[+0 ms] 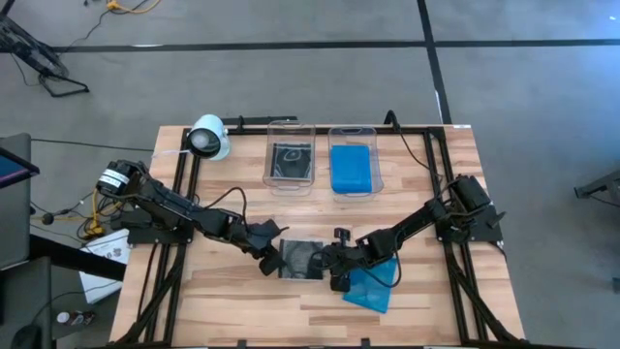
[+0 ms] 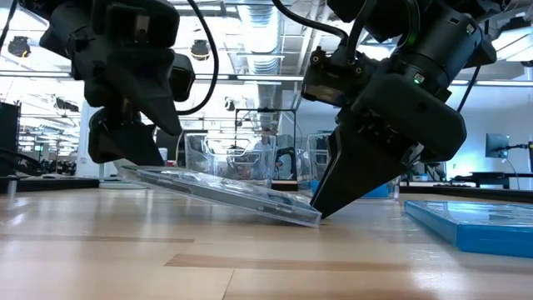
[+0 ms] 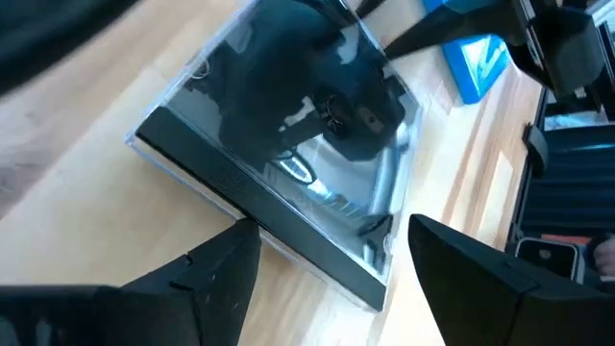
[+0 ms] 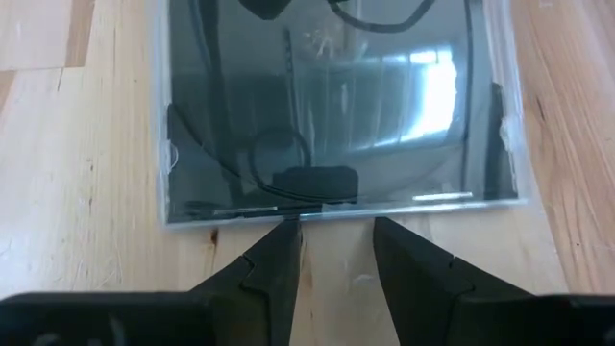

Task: Pick & place jewel cases by type
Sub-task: Put the black CD case into the left transparent bin

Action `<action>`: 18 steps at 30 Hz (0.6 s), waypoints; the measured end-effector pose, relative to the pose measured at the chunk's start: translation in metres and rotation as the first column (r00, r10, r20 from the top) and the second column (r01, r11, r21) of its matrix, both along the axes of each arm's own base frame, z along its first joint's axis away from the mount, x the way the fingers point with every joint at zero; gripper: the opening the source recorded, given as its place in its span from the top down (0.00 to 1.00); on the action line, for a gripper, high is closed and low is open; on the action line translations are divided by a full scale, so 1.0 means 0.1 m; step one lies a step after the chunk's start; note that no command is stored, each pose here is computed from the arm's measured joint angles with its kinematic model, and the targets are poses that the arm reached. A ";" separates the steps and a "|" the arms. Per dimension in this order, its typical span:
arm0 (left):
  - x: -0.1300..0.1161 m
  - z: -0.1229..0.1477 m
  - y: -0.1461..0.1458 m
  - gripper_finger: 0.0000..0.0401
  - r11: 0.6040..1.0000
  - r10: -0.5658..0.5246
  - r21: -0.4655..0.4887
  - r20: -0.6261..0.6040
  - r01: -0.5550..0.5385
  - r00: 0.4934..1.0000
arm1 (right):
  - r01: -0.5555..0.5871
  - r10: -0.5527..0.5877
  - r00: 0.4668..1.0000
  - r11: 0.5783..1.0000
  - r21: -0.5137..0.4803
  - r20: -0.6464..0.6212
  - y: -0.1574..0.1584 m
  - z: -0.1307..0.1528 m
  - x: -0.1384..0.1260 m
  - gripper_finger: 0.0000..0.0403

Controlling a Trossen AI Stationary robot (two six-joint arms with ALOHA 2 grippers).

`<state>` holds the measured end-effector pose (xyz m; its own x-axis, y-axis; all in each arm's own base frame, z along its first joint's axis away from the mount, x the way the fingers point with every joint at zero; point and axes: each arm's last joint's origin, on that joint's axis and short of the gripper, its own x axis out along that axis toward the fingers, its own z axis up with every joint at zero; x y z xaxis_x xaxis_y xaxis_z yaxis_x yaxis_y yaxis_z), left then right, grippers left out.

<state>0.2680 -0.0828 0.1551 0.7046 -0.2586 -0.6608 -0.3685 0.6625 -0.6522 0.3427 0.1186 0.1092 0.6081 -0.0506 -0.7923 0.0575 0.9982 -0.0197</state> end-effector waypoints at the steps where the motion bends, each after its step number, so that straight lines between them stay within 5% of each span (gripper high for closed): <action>1: 0.00 0.00 -0.01 0.36 1.000 -0.007 -0.004 0.000 0.007 1.000 | 0.000 0.000 1.000 1.000 0.000 0.000 0.00 0.00 0.00 0.68; 7: -0.02 0.15 -0.06 0.36 0.998 -0.062 -0.022 0.084 0.064 0.995 | 0.001 -0.001 1.000 1.000 -0.003 -0.002 0.00 0.00 0.00 0.68; 11: 0.11 0.57 -0.08 0.36 0.999 -0.013 -0.039 0.417 0.032 0.909 | 0.020 -0.020 0.999 1.000 -0.006 0.028 0.00 0.00 0.03 0.68; 18: 0.07 0.49 0.00 0.36 0.999 0.043 -0.018 0.346 -0.040 0.937 | 0.053 -0.053 0.998 0.999 -0.002 0.025 -0.06 0.00 0.04 0.68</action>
